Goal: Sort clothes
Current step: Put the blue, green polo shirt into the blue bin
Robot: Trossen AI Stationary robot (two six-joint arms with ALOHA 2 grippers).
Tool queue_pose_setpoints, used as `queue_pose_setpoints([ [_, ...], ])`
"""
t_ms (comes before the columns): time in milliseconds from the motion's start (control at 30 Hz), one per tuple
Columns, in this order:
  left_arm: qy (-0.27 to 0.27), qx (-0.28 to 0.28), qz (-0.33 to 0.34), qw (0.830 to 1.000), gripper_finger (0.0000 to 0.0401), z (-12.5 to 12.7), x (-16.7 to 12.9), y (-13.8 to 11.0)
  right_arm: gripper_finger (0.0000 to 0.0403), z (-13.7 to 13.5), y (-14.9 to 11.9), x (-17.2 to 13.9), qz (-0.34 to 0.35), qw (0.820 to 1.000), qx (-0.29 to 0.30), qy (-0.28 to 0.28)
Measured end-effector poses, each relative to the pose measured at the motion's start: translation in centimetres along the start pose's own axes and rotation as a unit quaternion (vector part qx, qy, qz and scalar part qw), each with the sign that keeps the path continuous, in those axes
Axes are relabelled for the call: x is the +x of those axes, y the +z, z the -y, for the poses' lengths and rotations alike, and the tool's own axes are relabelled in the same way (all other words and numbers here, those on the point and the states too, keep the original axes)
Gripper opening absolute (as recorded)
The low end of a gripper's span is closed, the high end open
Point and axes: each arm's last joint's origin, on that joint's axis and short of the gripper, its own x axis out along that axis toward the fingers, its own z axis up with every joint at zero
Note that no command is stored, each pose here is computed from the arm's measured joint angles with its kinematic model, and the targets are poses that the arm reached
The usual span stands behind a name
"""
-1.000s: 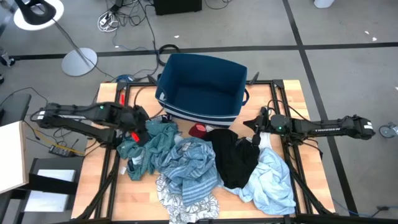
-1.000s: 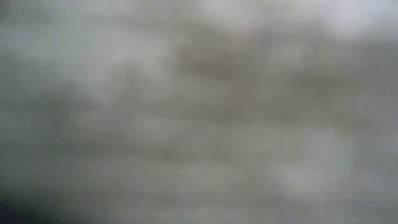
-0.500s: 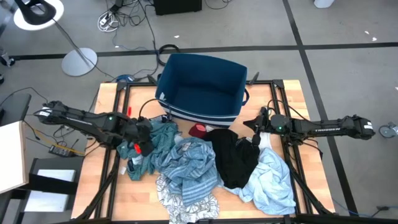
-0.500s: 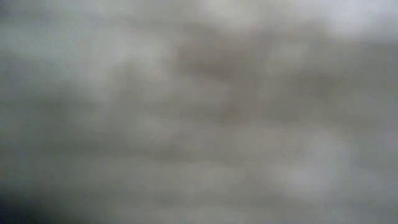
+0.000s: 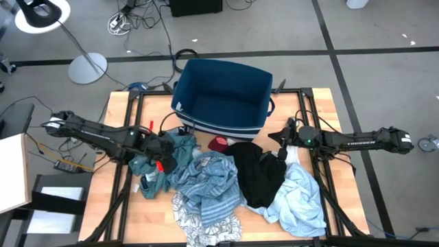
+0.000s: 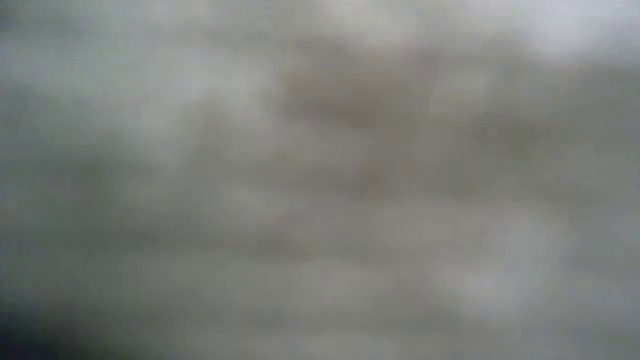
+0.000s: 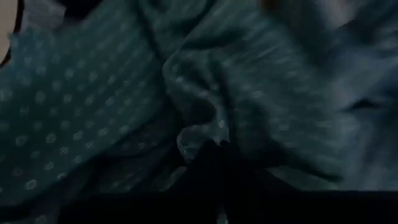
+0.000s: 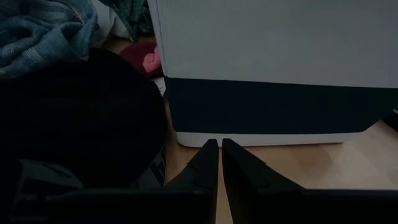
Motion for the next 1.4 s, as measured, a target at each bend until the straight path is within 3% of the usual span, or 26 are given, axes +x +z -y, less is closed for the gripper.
queue_pose_setpoints([
  [400, -0.061, 0.026, 0.134, 0.989, 0.0001, 2.4, -10.5, 4.5, 0.0022, 0.0, 0.1, 0.0, 0.005, 1.000, 0.001, 0.000],
  [600, -0.076, 0.055, 0.229, 0.969, 0.0001, 2.8, -15.1, 6.2, 0.0022, 0.0, 0.1, 0.0, 0.005, 1.000, 0.001, 0.000],
  [733, -0.076, 0.078, 0.307, 0.945, 0.0000, 3.3, -17.6, 7.4, 0.0022, 0.0, 0.1, 0.0, 0.006, 1.000, 0.002, 0.000],
  [933, -0.080, 0.090, 0.448, 0.886, 0.0000, 3.7, -21.4, 10.1, 0.0022, 0.0, 0.2, 0.0, 0.010, 1.000, 0.003, 0.000],
  [1067, -0.041, 0.076, 0.531, 0.843, 0.0000, 3.6, -22.8, 12.3, 0.0022, 0.0, 0.3, 0.0, 0.016, 1.000, 0.004, 0.000],
  [1400, 0.038, 0.049, 0.726, 0.684, 0.0000, 3.9, -25.3, 19.9, 0.0023, 0.0, 0.4, 0.0, 0.018, 1.000, 0.005, 0.000],
])
